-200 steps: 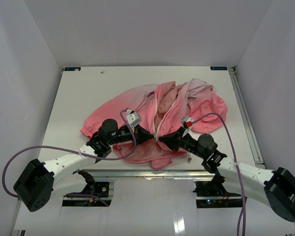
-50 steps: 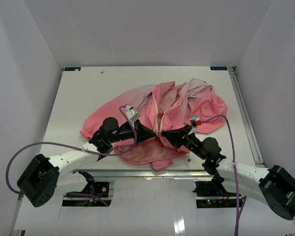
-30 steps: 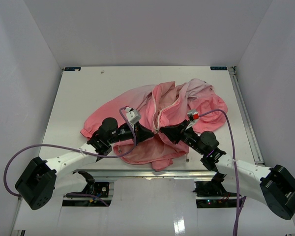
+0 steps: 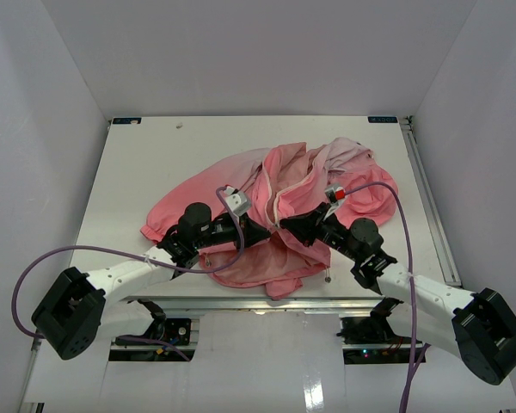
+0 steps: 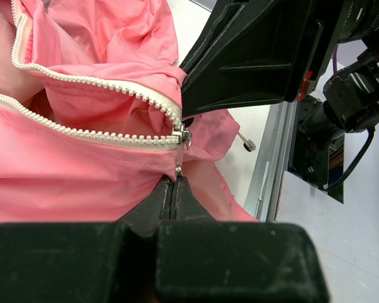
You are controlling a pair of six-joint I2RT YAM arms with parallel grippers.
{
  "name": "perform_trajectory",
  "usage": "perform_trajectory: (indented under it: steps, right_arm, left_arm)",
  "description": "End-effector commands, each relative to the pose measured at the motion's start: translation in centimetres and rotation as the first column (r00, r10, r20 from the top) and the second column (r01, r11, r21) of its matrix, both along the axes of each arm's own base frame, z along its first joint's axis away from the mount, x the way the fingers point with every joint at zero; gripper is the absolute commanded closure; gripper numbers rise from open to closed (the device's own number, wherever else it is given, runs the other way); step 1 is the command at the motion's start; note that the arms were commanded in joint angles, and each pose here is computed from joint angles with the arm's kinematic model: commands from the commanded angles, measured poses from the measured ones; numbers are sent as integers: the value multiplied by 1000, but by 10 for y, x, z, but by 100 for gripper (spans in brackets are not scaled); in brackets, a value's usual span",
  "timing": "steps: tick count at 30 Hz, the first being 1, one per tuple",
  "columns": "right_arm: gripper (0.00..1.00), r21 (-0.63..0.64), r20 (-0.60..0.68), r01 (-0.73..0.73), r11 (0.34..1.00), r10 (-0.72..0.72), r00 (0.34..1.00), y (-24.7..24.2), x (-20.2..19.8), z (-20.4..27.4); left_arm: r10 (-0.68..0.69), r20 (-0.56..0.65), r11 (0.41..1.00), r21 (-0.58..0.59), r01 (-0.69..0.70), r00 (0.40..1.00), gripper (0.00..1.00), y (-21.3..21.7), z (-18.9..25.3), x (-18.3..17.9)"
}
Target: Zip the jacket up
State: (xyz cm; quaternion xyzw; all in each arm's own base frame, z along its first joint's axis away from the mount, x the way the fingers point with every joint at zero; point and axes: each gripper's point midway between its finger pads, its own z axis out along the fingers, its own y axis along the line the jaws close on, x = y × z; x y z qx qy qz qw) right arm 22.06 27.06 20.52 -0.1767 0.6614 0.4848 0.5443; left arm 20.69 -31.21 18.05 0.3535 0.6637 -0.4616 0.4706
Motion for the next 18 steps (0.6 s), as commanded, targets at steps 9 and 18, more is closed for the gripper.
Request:
perform_trajectory:
  steps: [9,18]
  right_arm:
    - [92,102,132,-28,994,14,991,-3,-5,37]
    - [92,101,125,-50,994,38,991,-3,-13,28]
  left_arm:
    - [21,-35,995,-100,-24,999,57,3,32,-8]
    - [40,-55,988,-147,-48,998,40,0,46,-2]
